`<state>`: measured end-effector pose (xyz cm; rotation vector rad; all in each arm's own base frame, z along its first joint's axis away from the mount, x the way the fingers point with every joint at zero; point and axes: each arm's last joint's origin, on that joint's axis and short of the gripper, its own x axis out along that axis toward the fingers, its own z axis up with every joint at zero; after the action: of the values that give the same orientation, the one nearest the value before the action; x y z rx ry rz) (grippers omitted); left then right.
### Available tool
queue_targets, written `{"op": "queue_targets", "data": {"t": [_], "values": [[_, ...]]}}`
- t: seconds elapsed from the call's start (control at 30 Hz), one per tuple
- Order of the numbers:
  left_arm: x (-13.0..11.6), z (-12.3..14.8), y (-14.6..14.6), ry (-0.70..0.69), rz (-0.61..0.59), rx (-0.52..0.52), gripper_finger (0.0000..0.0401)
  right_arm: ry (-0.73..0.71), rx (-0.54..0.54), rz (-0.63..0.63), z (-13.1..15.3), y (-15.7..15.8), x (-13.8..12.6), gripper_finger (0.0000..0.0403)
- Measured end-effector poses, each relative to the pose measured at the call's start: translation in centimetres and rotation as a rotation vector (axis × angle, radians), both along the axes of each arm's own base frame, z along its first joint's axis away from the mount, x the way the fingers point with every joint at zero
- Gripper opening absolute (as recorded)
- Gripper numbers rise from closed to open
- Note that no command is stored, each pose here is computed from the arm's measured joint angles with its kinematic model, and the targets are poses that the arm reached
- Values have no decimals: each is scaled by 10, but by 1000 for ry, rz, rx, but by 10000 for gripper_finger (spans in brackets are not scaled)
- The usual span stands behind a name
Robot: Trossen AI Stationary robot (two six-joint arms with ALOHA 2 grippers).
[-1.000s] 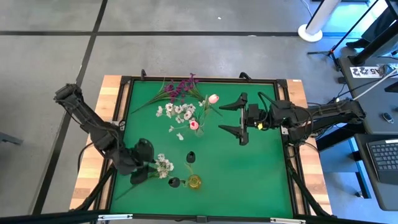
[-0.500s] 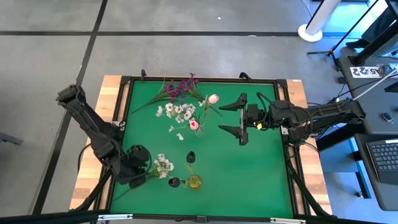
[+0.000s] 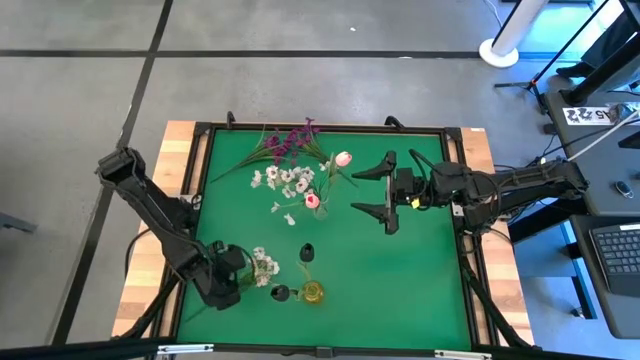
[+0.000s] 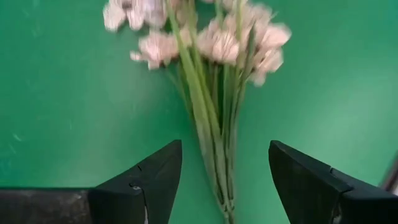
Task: Sort flowers into vase by color
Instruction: Put the white flowers into the transparent vase
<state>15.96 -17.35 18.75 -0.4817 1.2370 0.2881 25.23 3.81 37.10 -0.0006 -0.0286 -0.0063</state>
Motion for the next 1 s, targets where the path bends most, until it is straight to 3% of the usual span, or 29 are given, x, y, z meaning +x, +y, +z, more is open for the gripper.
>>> {"op": "queue_targets", "data": {"t": [0.73,1.0], "values": [[11,-47,-17,210,41,9,233,14,-1,0,-1,0,0,328],[15,-48,-11,233,73,9,178,15,-2,0,-2,0,0,328]]}}
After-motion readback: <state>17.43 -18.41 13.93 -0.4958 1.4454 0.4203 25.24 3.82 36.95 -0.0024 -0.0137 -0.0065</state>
